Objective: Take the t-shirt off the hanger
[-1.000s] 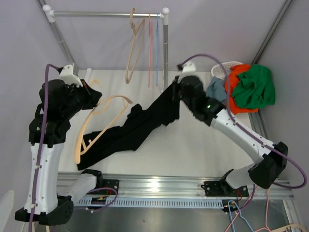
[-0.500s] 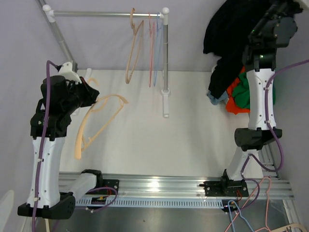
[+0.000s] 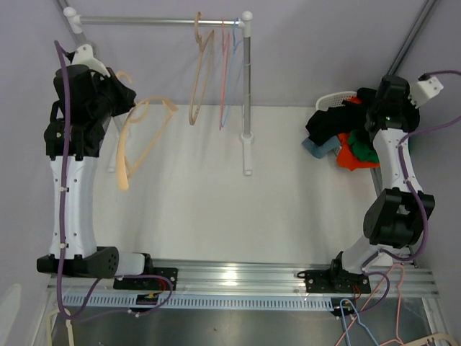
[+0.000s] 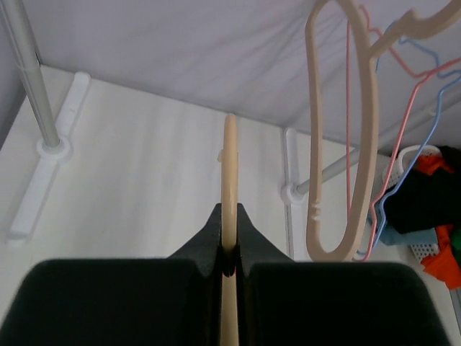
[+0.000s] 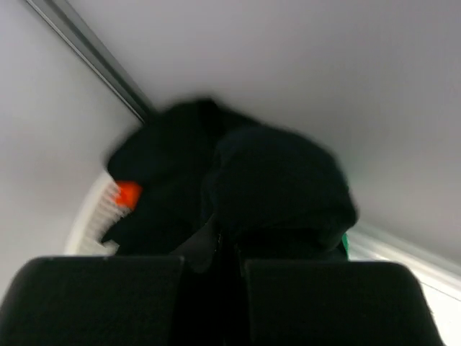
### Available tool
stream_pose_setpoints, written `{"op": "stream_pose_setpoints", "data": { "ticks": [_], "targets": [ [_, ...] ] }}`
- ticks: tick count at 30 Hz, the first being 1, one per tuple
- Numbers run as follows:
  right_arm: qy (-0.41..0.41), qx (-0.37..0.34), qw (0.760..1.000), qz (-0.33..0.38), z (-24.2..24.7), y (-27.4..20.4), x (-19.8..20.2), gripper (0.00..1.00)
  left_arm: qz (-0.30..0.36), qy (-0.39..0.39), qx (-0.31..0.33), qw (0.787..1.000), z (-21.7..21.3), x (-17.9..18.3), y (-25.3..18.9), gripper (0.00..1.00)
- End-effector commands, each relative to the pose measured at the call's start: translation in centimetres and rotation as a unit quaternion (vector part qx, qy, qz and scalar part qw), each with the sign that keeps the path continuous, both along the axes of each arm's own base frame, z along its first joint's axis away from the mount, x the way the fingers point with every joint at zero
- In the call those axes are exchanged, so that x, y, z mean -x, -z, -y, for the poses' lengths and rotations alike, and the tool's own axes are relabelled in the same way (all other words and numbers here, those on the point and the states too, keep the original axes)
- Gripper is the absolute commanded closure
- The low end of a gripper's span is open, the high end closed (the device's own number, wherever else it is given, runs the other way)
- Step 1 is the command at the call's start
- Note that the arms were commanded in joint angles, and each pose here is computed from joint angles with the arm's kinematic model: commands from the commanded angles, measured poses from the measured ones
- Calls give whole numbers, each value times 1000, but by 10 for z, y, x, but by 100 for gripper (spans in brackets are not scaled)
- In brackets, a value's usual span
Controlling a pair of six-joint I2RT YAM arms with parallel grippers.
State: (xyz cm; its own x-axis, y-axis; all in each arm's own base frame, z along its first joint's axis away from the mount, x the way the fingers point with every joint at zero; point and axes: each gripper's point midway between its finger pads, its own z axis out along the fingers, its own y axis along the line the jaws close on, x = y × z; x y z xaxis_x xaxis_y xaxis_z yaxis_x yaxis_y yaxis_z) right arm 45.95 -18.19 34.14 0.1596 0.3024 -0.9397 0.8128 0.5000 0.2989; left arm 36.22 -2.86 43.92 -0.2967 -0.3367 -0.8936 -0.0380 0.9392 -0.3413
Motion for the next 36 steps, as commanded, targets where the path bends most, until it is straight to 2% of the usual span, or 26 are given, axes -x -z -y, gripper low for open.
{"op": "stream_pose_setpoints", "data": {
  "ticks": [1, 3, 4, 9, 12, 13, 16, 17, 22, 23, 25, 30, 31, 32, 33, 34, 36],
  "targets": [
    [-13, -85, 996, -4, 1, 59, 0, 100, 70, -27, -4, 997, -12, -13, -43, 99],
    [-22, -106, 994, -19, 12, 75, -11, 100, 81, -25, 1, 996, -10, -26, -46, 99],
    [-27, -99, 995, 0, 14, 49, -21, 100, 85, -24, 4, 996, -9, -29, -49, 99],
    [-100, -84, 991, 38, 3, 8, -57, 100, 78, -12, 10, 997, -4, -47, -41, 99],
    [-151, -87, 985, 19, -9, 32, -85, 100, 86, -4, 6, 996, -3, -54, -38, 99],
    [-161, -95, 982, 0, -12, 47, -93, 100, 109, -1, 5, 994, -2, -56, -49, 99],
    [-175, -146, 970, -85, -22, 120, -113, 100, 120, 8, -1, 993, 1, -65, -44, 99],
    [-189, -177, 959, -112, -31, 156, -118, 100, 130, 14, -2, 991, 3, -68, -48, 100],
    [-229, -252, 922, -185, -54, 247, -119, 100, 165, 16, -7, 986, 3, -78, -55, 100],
    [-229, -264, 917, -194, -56, 257, -117, 100, 199, 18, -7, 980, 3, -75, -72, 99],
    [-224, -282, 912, -195, -57, 268, -115, 100, 217, 26, -4, 976, 6, -74, -77, 99],
    [-215, -228, 936, -159, -51, 230, -118, 100, 270, 35, -10, 962, 9, -73, -102, 99],
    [-216, -214, 941, -152, -49, 209, -120, 96, 276, 38, -12, 960, 10, -74, -102, 99],
    [-219, -206, 942, -149, -51, 198, -122, 87, 283, 43, -13, 958, 12, -75, -102, 100],
    [-221, -199, 943, -147, -52, 188, -123, 57, 292, 46, -14, 955, 13, -76, -105, 99],
    [-217, -180, 949, -143, -49, 170, -123, 45, 300, 49, -15, 952, 14, -76, -110, 99],
    [-205, -154, 957, -133, -48, 144, -122, 34, 302, 51, -15, 952, 15, -83, -113, 99]
  ]
}}
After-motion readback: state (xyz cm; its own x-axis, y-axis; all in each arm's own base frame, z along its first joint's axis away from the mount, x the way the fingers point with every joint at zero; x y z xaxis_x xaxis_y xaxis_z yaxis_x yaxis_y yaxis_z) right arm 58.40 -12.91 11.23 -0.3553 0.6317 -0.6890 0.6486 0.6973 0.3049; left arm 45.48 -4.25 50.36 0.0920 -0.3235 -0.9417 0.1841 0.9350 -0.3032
